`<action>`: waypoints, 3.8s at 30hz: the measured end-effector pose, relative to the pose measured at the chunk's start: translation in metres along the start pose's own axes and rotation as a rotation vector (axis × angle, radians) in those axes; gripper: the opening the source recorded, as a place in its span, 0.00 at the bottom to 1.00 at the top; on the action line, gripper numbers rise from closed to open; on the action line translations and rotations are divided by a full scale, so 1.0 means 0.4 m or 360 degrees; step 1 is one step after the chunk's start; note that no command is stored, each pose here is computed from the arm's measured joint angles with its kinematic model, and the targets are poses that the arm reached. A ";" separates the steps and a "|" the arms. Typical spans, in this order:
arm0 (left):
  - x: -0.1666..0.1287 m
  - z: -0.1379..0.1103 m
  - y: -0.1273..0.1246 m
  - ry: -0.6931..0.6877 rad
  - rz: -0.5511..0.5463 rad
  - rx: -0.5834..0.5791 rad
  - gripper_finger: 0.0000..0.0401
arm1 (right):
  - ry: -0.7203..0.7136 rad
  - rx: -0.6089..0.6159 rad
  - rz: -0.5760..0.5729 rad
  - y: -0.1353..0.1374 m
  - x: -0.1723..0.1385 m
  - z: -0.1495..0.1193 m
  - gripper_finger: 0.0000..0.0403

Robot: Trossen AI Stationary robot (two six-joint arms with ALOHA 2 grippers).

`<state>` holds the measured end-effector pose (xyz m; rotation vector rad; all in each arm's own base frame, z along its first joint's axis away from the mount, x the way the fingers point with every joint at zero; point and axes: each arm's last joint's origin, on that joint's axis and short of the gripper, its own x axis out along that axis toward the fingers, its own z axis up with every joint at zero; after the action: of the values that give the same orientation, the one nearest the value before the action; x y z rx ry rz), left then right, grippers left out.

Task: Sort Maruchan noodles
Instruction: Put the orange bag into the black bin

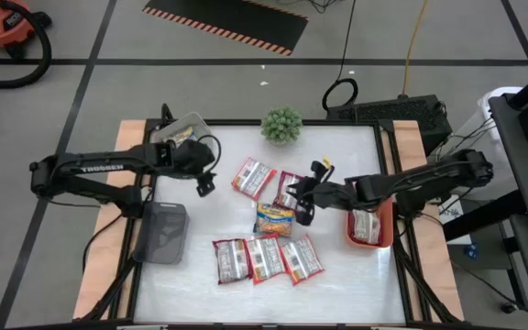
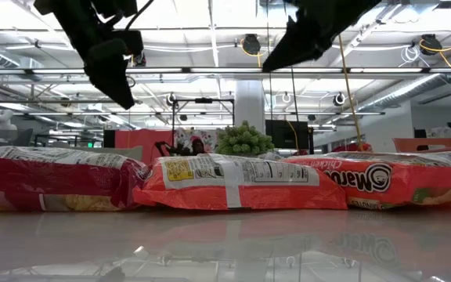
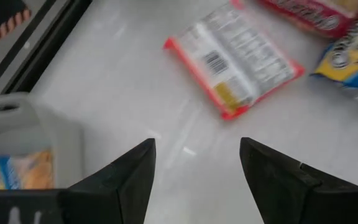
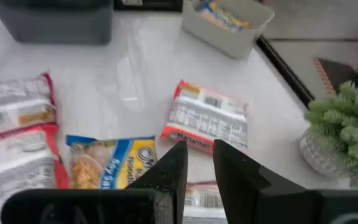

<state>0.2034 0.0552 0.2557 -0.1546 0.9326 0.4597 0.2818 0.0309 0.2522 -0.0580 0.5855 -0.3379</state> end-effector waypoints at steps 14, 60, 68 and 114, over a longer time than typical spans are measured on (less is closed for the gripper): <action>0.012 -0.034 -0.050 0.0042 -0.0088 0.0112 0.60 | 0.0152 0.0074 0.0303 -0.006 0.085 -0.025 0.18; 0.004 -0.041 -0.082 0.0037 -0.0144 0.0056 0.60 | 0.0855 0.0261 0.0405 0.388 -0.109 -0.312 0.42; 0.004 -0.041 -0.082 0.0037 -0.0143 0.0055 0.60 | 0.0891 0.0228 0.0361 0.381 -0.110 -0.319 0.42; -0.003 -0.002 -0.105 -0.0249 -0.0225 0.0157 0.60 | 0.0460 0.0295 0.0298 0.312 -0.139 -0.207 0.00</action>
<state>0.2210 0.0172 0.2534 -0.0925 0.7832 0.2903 0.2298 0.1702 0.1941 0.2261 0.8363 -0.2181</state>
